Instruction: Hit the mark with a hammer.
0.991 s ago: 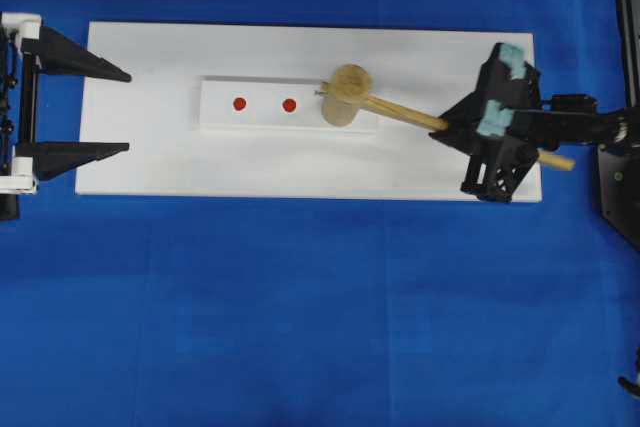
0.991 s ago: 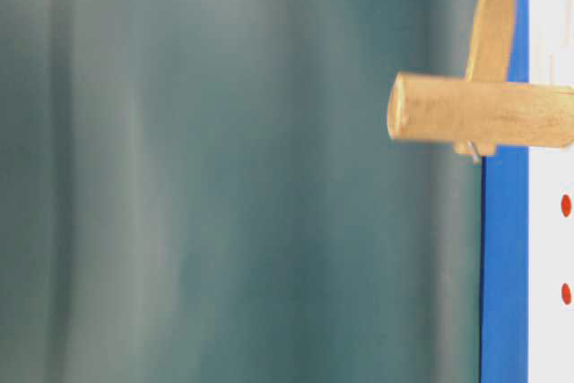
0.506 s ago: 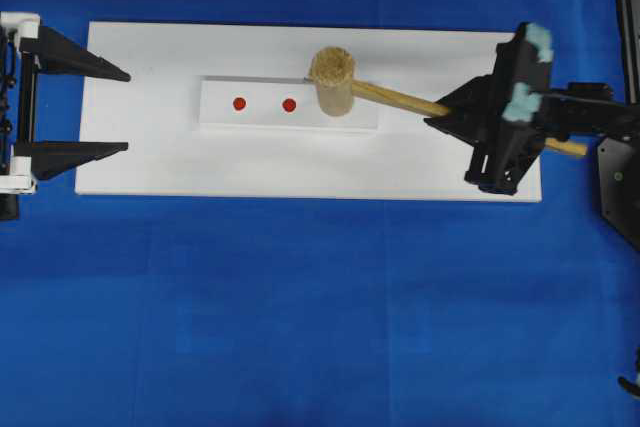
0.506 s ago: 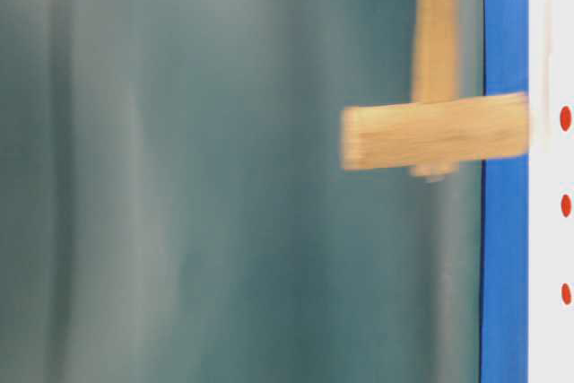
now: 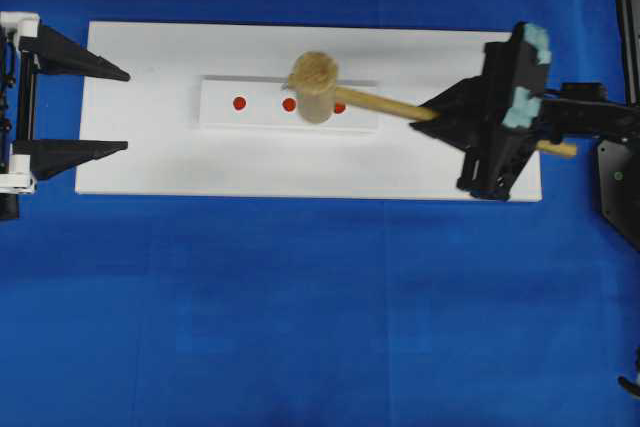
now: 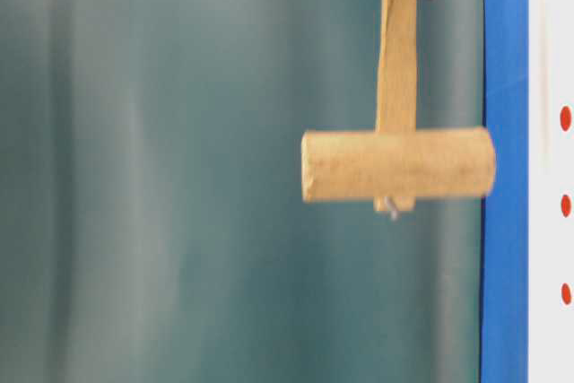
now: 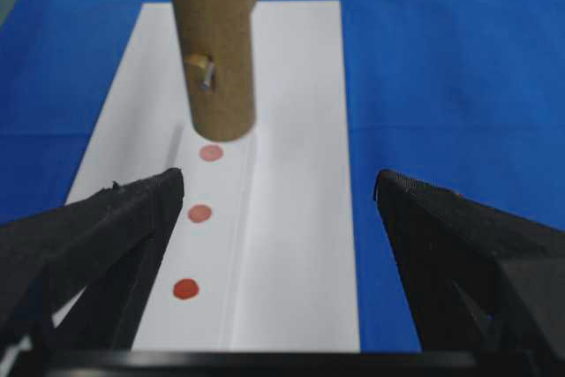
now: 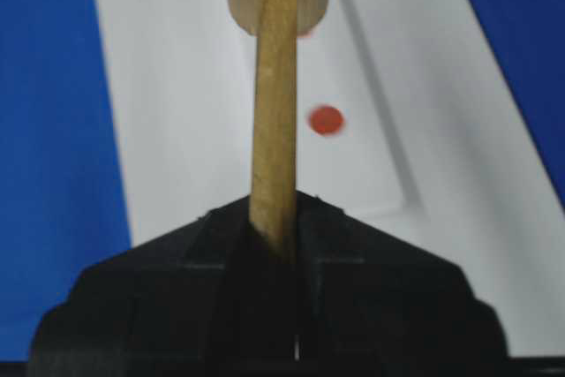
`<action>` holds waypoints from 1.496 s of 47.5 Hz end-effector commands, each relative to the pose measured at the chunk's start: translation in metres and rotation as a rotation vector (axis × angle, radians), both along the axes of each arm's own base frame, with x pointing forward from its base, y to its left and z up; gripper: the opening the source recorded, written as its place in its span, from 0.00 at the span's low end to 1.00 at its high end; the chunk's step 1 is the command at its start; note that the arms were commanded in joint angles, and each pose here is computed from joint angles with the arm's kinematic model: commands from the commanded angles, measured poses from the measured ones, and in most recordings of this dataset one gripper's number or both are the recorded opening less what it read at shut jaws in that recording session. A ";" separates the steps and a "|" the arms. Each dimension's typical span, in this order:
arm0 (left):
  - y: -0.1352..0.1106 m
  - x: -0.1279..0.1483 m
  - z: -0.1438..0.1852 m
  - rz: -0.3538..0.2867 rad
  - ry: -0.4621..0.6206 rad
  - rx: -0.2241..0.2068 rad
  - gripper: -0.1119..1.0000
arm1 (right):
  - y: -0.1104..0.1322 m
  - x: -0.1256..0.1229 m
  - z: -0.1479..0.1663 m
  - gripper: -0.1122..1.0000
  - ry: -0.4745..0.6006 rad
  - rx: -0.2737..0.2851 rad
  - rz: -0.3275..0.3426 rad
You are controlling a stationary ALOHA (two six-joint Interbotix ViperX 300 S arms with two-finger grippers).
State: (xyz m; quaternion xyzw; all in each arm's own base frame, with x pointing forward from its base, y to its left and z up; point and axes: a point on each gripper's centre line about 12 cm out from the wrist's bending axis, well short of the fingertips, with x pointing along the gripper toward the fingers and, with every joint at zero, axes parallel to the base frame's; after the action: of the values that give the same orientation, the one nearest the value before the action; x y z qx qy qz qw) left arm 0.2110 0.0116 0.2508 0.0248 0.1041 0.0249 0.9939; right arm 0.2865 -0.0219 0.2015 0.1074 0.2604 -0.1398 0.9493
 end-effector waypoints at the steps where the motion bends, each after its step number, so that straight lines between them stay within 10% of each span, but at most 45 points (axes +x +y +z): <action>1: 0.000 0.001 0.004 0.000 -0.012 -0.001 0.89 | 0.004 0.017 0.016 0.11 -0.040 -0.006 0.015; 30: 0.000 0.001 0.004 0.006 -0.015 -0.029 0.89 | 0.018 0.100 0.023 0.11 -0.047 -0.034 0.065; 71: 0.004 0.055 -0.011 0.016 -0.017 -0.053 0.94 | 0.021 0.108 0.024 0.11 -0.052 -0.051 0.082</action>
State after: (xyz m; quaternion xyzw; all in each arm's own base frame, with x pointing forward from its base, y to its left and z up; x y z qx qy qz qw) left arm 0.2526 0.0143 0.2321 -0.0005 0.1080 0.0297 0.9937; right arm 0.3899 -0.0017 0.2095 0.0776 0.2572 -0.1073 0.9572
